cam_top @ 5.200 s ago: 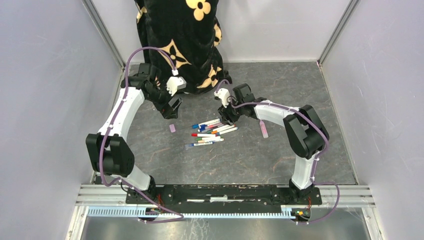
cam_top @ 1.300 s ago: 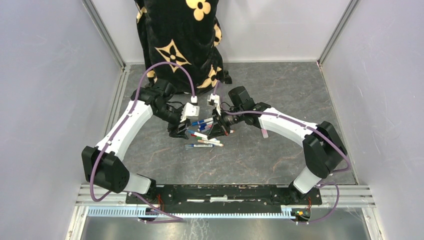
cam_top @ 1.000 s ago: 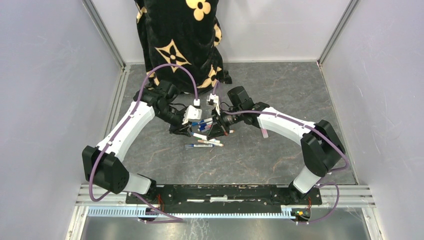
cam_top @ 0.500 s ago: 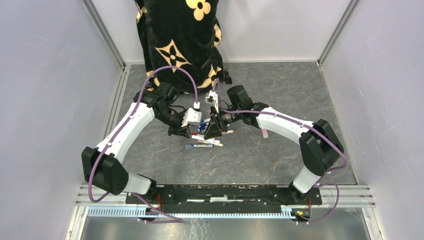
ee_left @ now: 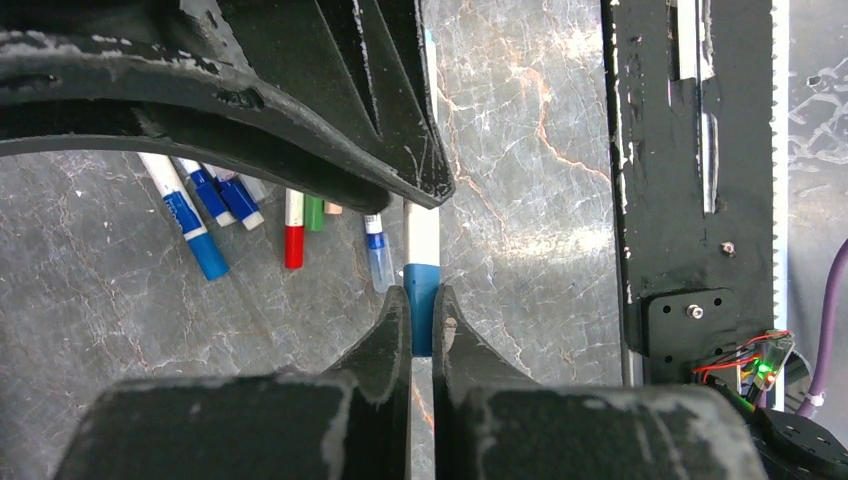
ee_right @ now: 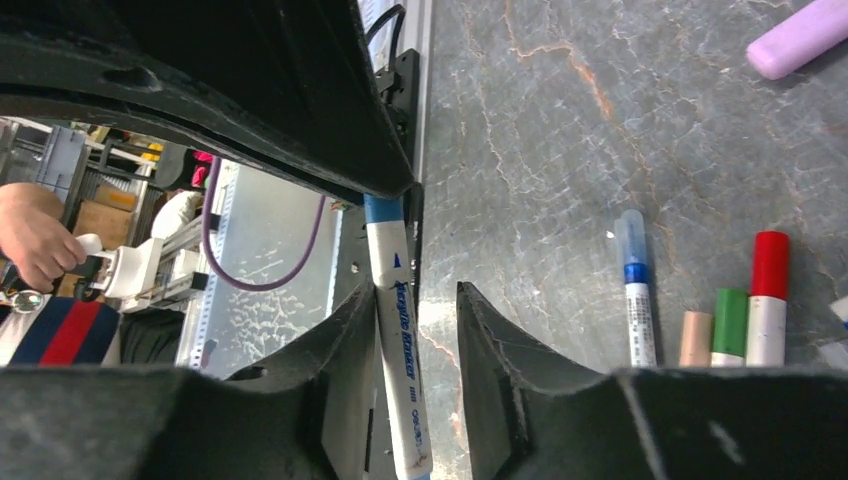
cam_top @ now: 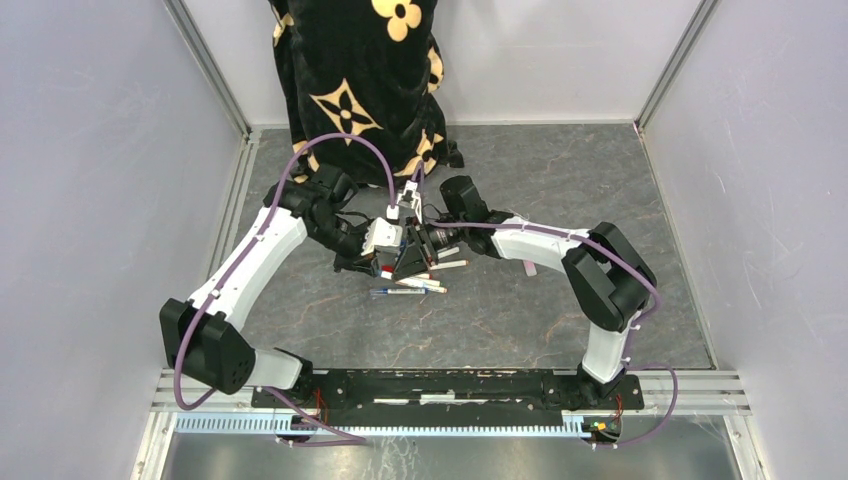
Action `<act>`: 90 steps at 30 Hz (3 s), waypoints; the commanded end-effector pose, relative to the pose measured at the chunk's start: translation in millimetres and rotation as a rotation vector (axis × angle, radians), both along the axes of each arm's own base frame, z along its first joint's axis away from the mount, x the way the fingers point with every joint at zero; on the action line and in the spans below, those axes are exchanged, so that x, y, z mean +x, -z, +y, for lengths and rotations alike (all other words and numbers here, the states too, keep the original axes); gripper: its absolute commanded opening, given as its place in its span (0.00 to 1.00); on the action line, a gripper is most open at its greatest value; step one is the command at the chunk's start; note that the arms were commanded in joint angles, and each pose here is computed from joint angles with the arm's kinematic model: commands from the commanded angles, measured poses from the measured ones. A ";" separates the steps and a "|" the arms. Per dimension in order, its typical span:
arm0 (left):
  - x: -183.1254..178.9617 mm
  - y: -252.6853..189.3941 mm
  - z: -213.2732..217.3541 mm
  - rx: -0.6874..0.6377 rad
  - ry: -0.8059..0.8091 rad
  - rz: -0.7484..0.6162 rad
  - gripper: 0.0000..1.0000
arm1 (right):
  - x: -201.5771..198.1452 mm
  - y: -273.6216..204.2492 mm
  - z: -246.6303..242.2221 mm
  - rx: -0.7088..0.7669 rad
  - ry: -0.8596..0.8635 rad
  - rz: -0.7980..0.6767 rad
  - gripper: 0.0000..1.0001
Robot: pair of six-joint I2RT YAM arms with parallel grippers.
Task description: Open the pen caps
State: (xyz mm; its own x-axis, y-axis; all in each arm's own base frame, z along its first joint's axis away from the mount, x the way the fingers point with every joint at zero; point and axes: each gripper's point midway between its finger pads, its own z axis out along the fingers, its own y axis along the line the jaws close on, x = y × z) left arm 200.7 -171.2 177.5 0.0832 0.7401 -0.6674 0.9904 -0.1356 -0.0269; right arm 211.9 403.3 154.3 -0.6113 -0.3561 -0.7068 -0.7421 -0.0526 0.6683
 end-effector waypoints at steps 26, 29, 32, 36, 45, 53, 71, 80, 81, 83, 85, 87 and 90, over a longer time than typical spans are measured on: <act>-7.0 6.4 -1.2 -0.006 0.059 -0.034 0.38 | -8.7 -44.2 11.7 0.153 -0.058 0.023 0.00; -5.5 8.9 -1.4 -0.005 0.062 -0.040 0.29 | -10.1 -46.2 11.9 0.161 -0.063 0.026 0.00; -4.2 6.2 -3.3 -0.017 0.066 -0.051 0.17 | -10.2 -44.8 12.0 0.160 -0.063 0.033 0.00; -4.5 2.0 -5.9 -0.035 0.070 -0.057 0.07 | -12.0 -45.9 11.8 0.173 -0.063 0.048 0.23; 1.7 -4.0 -6.2 -0.034 0.057 -0.093 0.02 | -22.8 -32.5 4.7 0.153 -0.082 0.071 0.43; 3.9 -7.7 -9.0 -0.049 0.048 -0.098 0.02 | -20.8 -37.1 14.2 0.157 -0.086 0.077 0.13; 79.5 -3.7 109.1 0.168 -0.097 -0.231 0.02 | -8.1 31.1 -77.5 -0.065 0.077 0.047 0.00; 146.3 45.5 102.9 0.068 -0.462 -0.261 0.02 | 98.2 85.5 -182.6 -0.508 0.741 -0.095 0.00; 154.0 51.2 105.6 0.071 -0.510 -0.249 0.03 | 102.7 89.4 -193.0 -0.550 0.790 -0.120 0.00; 164.7 62.7 110.3 0.083 -0.586 -0.217 0.03 | 107.3 96.3 -209.3 -0.604 0.873 -0.156 0.00; 169.4 71.9 110.5 0.083 -0.627 -0.177 0.06 | 110.8 101.0 -220.7 -0.634 0.935 -0.179 0.00; 171.2 76.9 104.6 0.053 -0.642 -0.137 0.09 | 112.9 108.5 -232.1 -0.677 0.986 -0.195 0.00; 176.5 82.4 93.9 0.024 -0.659 -0.103 0.12 | 113.2 118.5 -245.8 -0.725 1.042 -0.214 0.01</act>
